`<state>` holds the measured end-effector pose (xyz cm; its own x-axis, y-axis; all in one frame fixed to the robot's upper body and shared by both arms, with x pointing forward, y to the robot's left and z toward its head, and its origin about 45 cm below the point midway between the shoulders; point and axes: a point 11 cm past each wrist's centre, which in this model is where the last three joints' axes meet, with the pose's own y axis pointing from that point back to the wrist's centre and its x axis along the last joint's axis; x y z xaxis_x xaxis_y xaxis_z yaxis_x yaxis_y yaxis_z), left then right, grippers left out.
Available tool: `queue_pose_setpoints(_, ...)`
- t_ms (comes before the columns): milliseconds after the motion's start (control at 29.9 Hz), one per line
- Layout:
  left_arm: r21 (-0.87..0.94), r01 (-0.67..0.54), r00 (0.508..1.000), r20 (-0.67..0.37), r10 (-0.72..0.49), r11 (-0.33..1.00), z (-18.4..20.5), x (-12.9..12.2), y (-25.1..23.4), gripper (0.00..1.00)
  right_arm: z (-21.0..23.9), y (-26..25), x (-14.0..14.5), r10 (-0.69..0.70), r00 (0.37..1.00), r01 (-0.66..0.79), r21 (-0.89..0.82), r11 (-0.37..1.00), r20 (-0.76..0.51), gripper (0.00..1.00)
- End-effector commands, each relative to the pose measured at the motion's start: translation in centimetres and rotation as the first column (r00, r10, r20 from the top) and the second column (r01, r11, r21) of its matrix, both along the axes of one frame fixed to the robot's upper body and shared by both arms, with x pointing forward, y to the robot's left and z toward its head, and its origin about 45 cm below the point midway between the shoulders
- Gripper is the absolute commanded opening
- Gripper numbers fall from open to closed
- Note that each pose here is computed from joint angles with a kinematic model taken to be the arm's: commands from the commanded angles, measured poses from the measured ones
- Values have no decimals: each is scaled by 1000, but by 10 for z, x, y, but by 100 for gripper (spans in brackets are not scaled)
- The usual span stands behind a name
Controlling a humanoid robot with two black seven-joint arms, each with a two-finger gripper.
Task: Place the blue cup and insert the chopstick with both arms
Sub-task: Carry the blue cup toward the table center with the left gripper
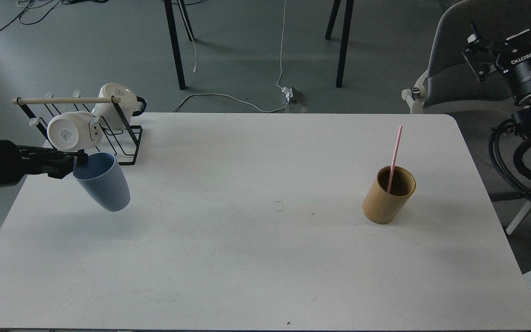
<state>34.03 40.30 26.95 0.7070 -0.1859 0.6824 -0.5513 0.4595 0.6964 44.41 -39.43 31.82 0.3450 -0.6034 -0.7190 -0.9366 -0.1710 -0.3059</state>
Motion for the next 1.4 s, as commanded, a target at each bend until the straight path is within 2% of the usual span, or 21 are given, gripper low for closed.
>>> queue_pose_setpoints(0, -26, 160, 987, 13, -159, 987, 4, 19, -63, 2, 1, -1, 0, -2, 1000, 2, -2, 1000, 0, 100)
queue_pose_setpoints(100, -7, 327, 945, 39, -326, 945, -5, 29, -124, 2, 3, -6, -1, -7, 1000, 7, -15, 1000, 0, 100)
queue_pose_setpoints(201, 38, 423, 903, 62, -424, 905, -10, 34, -164, 2, 5, -10, -2, -13, 1000, 13, -31, 999, -1, 100)
queue_pose_setpoints(401, 80, 495, 861, 90, -501, 865, -34, 43, -241, 2, 9, -18, -4, -25, 1000, 25, -49, 998, 2, 100)
queue_pose_setpoints(535, 117, 565, 812, 97, -576, 817, -52, 43, -290, 2, 10, -23, -6, -32, 999, 32, -62, 998, -1, 100)
queue_pose_setpoints(735, 199, 591, 783, 91, -616, 781, -72, 48, -316, 2, 11, -27, -7, -39, 999, 39, -68, 997, -1, 100)
queue_pose_setpoints(1036, 207, 560, 808, 76, -584, 802, -84, 58, -317, 3, 9, -26, -8, -36, 999, 36, -69, 997, -6, 100)
queue_pose_setpoints(1370, 189, 558, 805, 115, -583, 808, -87, 59, -320, 5, 7, -23, -7, -28, 1000, 28, -87, 996, -9, 100)
